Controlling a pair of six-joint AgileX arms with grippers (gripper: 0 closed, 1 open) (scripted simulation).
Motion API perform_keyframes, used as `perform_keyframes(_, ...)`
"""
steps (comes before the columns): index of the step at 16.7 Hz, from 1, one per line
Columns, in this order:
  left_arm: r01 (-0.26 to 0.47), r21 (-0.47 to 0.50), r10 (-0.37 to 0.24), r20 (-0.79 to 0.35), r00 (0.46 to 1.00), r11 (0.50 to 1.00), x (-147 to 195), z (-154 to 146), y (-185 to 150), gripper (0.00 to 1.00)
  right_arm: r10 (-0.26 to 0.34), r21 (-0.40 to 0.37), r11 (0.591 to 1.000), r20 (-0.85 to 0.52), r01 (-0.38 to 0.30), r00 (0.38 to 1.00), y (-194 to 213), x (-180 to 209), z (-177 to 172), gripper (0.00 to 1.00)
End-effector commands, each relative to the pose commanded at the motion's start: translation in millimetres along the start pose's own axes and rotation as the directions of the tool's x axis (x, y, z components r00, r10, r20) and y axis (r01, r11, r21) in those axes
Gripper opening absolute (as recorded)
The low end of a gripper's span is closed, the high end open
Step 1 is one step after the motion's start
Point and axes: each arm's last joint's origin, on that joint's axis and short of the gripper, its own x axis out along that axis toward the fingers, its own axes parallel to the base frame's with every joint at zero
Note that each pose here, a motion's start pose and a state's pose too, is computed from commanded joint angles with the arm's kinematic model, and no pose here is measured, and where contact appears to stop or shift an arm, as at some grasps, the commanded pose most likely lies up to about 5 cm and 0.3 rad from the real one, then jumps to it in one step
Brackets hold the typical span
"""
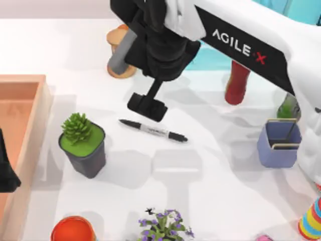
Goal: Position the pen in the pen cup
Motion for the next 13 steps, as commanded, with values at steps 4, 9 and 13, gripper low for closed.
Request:
perform_keyframes(4, 0.0, 0.0, 0.0, 0.0, 1.0, 1.0, 0, 0, 0, 1.0, 0.038, -0.106, 0.993, -0.096, -0.049, 0.995, 28, 32, 15, 1.0)
perform_keyframes(9, 0.0, 0.0, 0.0, 0.0, 1.0, 1.0, 0, 0, 0, 1.0, 0.04, -0.111, 0.992, -0.101, -0.051, 0.994, 30, 33, 15, 1.0)
perform_keyframes(13, 0.0, 0.0, 0.0, 0.0, 1.0, 1.0, 0, 0, 0, 1.0, 0.04, -0.11, 0.993, -0.101, -0.051, 0.994, 24, 45, 14, 1.0)
